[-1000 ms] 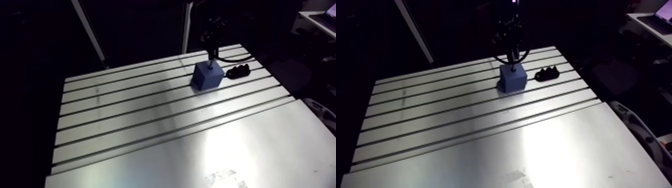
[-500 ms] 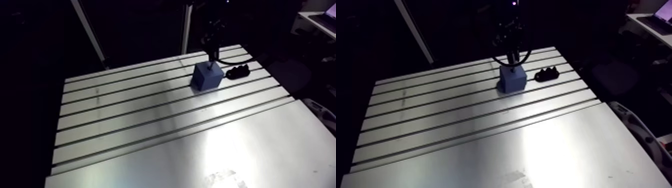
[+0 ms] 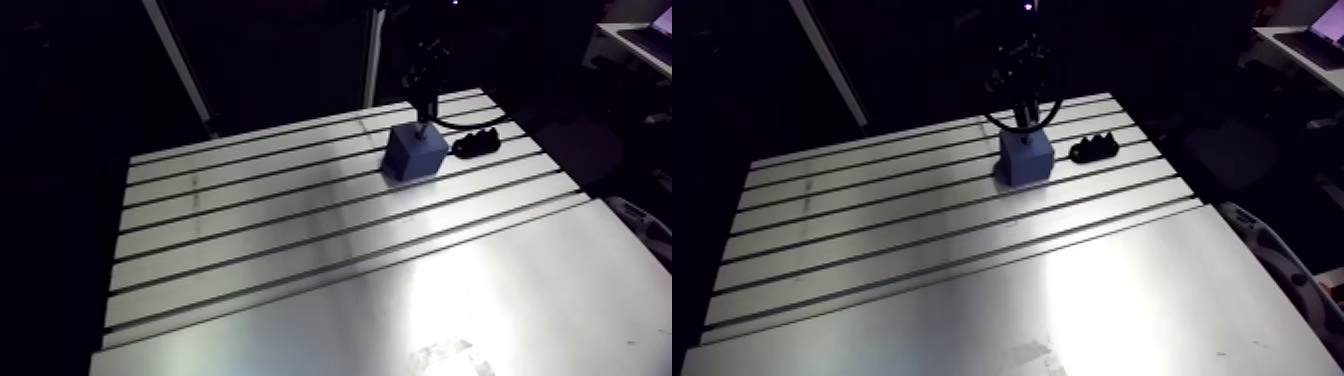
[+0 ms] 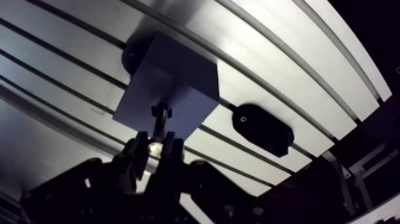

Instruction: Pick up the M10 bolt and insert it into the hex recess until seated.

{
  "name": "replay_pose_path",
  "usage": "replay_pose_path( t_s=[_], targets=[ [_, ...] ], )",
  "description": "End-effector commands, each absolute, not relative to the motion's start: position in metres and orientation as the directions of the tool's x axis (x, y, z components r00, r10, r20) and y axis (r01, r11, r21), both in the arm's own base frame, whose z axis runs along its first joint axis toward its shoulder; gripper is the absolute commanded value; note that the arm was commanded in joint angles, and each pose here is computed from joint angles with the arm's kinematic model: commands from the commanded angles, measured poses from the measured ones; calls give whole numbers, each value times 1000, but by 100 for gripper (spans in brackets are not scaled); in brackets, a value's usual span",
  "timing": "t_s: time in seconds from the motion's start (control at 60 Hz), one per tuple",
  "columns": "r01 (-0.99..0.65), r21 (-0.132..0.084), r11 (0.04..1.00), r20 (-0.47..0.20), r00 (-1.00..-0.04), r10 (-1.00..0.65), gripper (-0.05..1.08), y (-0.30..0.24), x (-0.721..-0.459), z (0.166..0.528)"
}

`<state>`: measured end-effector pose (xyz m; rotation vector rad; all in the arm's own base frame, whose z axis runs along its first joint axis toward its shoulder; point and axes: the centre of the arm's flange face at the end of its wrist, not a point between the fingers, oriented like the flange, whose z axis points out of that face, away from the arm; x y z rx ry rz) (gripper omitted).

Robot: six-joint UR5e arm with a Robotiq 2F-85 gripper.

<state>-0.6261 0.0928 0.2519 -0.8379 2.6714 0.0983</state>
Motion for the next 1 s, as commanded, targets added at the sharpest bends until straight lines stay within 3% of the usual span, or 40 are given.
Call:
replay_pose_path(
  t_s=[0.017, 1.0],
  targets=[
    [-564, -32, 825, -337, -771, -540, 102, 93, -627, 252],
    [-562, -34, 827, -334, -773, -539, 102, 92, -629, 251]
  ],
)
